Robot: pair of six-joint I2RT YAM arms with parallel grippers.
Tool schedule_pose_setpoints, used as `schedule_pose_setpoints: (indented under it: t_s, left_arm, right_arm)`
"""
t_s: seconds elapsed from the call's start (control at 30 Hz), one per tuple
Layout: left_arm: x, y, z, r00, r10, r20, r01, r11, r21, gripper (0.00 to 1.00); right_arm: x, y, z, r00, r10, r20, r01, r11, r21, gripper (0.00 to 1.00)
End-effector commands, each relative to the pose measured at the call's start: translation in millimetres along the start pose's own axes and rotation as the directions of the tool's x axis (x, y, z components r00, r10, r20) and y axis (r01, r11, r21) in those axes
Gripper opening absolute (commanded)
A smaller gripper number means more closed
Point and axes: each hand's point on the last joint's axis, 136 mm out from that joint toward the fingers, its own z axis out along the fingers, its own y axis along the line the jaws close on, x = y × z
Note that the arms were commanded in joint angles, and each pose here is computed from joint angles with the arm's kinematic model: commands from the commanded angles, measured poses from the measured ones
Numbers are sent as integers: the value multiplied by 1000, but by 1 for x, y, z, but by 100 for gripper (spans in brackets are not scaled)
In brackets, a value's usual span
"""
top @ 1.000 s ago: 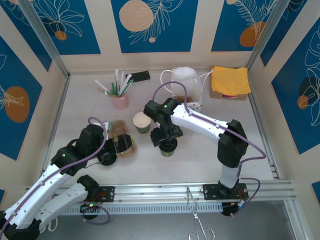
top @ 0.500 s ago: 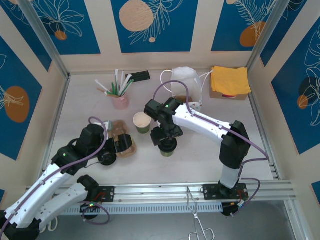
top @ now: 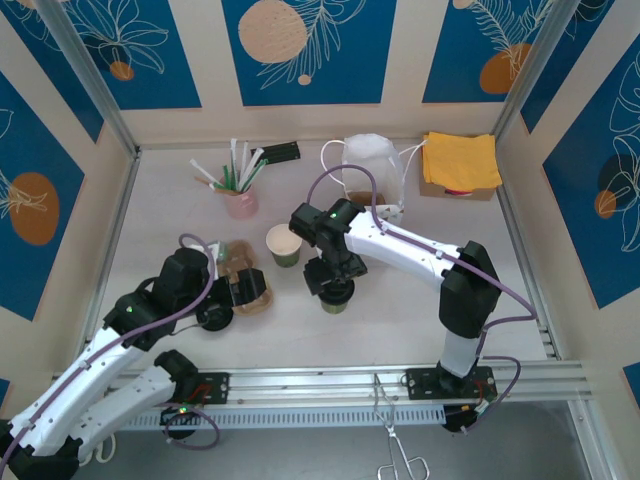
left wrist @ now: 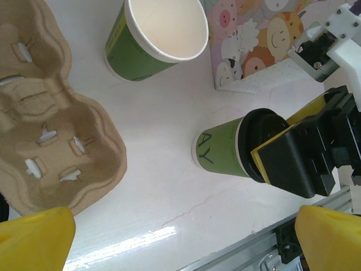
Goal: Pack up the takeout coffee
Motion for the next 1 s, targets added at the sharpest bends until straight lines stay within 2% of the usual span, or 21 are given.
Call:
schedule_pose_setpoints:
  t_s: [0.0, 0.27, 0.97]
  left_arm:
    - [5, -8, 3, 999, 23, -26, -22, 999, 43, 100]
    - [10, -14, 7, 997, 42, -58, -38, 997, 66, 100]
    - [9, -14, 10, 997, 44, -60, -40, 997, 60, 100]
  right_arm:
    - [8, 0, -6, 1000, 0, -5, 0, 1000, -6, 80]
    - [10, 2, -9, 1000, -6, -7, 6, 1000, -5, 82]
    - [11, 2, -9, 1000, -12, -8, 12, 1000, -4, 82]
